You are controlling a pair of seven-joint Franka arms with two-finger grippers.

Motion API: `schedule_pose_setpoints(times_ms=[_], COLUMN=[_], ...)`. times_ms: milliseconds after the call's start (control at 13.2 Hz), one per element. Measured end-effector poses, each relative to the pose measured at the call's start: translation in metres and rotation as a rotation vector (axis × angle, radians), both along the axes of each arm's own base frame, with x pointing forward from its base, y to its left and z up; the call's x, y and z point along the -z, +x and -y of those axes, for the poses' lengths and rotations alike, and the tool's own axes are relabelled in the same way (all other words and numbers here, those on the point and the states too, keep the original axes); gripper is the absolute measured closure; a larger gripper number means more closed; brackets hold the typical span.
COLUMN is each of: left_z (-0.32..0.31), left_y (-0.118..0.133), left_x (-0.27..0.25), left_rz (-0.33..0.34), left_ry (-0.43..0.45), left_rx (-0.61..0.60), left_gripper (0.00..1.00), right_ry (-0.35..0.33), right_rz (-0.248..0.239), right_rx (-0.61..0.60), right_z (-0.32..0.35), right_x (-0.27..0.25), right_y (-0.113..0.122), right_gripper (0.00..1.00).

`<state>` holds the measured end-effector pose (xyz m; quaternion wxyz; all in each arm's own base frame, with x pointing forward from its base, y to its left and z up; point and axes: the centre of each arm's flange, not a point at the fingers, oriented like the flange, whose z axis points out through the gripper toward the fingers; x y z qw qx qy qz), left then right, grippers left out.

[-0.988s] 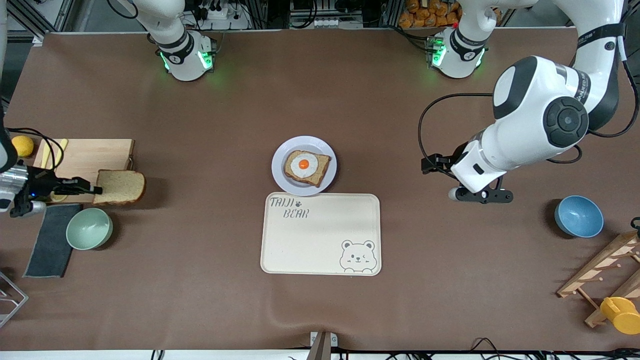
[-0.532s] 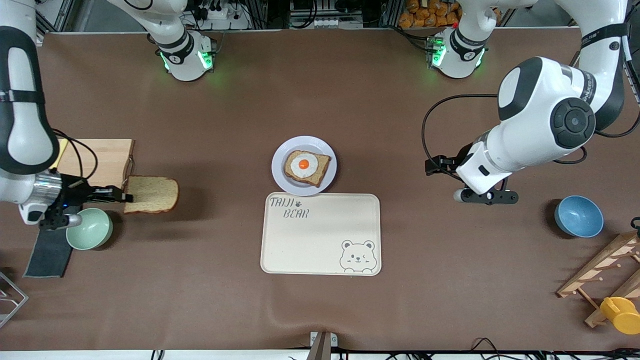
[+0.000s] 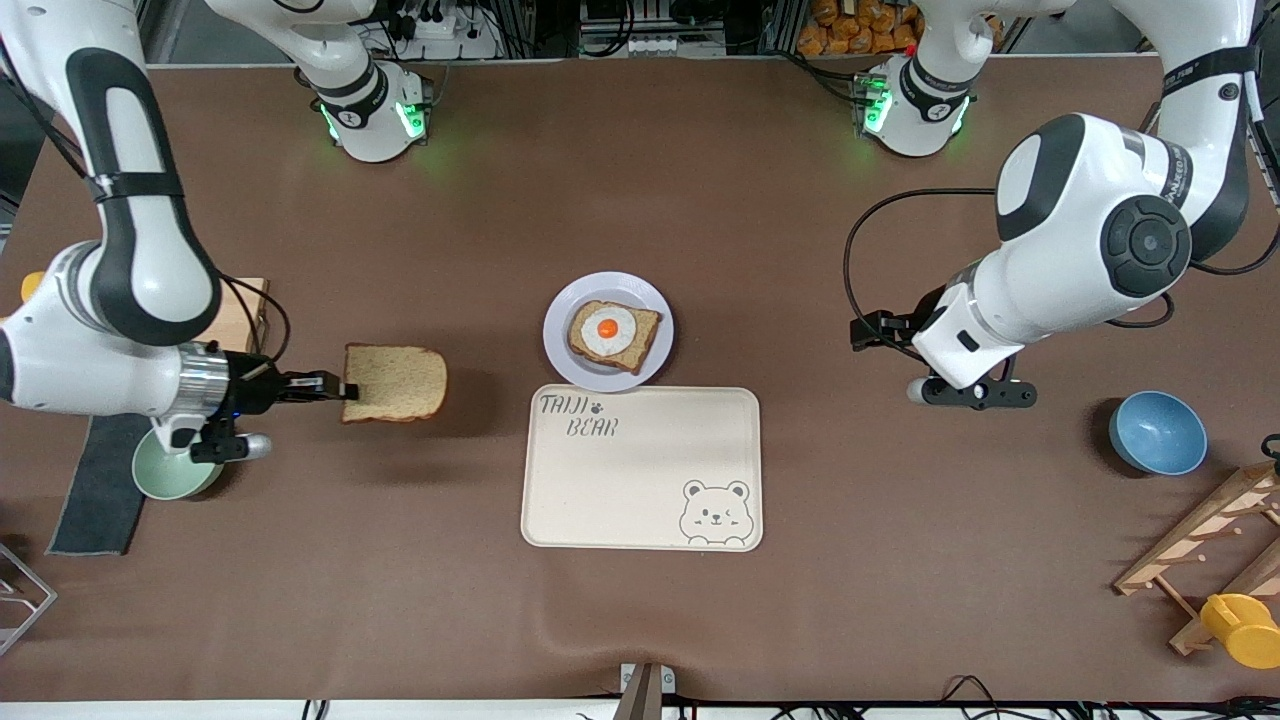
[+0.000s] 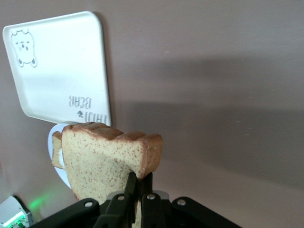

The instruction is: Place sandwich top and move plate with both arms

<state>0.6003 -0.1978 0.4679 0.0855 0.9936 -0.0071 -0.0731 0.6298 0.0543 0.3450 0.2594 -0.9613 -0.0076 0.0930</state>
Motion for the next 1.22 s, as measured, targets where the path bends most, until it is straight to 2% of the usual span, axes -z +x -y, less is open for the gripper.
schedule_pose_setpoints(times_ms=[304, 532, 836, 1216], left_z=[0.000, -0.001, -0.001, -0.001], left_y=[0.000, -0.001, -0.001, -0.003], left_x=[0.000, 0.003, 0.004, 0.006], left_rz=[-0.002, -0.007, -0.008, -0.013], left_ry=[0.000, 0.002, 0.002, 0.003], left_rx=[0.000, 0.000, 0.002, 0.014], left_gripper=[0.00, 0.00, 0.00, 0.00], right_ry=[0.030, 0.011, 0.012, 0.014], right_rz=[-0.003, 0.012, 0.009, 0.011], right_rx=[0.024, 0.037, 0.030, 0.039], right_z=[-0.049, -0.099, -0.180, -0.235], right_x=[0.017, 0.040, 0.047, 0.077], right_y=[-0.008, -0.022, -0.047, -0.089], right_gripper=[0.93, 0.93, 0.93, 0.93])
